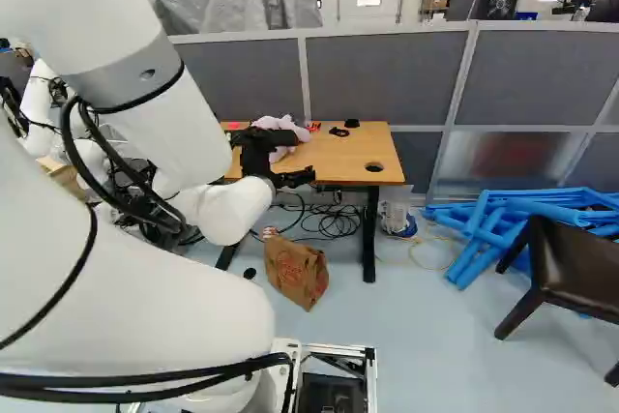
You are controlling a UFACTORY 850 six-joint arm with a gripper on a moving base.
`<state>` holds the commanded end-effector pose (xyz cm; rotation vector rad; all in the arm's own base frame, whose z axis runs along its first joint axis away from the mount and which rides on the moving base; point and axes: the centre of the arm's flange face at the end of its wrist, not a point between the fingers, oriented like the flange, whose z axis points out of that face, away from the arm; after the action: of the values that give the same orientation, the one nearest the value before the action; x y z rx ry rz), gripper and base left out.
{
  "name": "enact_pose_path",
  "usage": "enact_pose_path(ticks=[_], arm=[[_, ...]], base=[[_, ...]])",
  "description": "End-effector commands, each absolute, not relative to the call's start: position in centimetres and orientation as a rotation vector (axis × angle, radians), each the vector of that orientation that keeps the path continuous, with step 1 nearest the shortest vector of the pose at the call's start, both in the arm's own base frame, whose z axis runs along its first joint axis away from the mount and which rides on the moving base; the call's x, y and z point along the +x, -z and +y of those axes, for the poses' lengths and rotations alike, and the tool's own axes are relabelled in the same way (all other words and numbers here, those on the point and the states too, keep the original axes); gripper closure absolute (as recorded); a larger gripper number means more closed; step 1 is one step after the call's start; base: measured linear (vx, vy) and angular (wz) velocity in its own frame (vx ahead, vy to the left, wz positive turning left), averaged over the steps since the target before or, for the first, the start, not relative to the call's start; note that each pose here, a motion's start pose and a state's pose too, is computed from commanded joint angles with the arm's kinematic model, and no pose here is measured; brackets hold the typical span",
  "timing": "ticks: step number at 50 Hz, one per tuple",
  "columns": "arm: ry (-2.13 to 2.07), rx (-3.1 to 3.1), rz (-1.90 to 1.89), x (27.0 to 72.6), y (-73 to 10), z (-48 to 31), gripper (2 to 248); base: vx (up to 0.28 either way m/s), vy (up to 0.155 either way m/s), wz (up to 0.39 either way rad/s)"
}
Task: Pick up the bag on the ground and place it on the table
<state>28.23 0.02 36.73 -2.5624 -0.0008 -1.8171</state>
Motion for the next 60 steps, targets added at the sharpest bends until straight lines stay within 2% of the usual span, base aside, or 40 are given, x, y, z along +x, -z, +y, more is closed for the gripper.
enact_pose_path(ticks=[42,60], arm=[[1.714,-2.575,-0.101,36.2,-36.9,3.1,3],[1.469,-2.732,-0.05,37.1,-34.9,3.6,3]], base=[[0.0,0.0,0.0],[0.0,0.0,0.0]])
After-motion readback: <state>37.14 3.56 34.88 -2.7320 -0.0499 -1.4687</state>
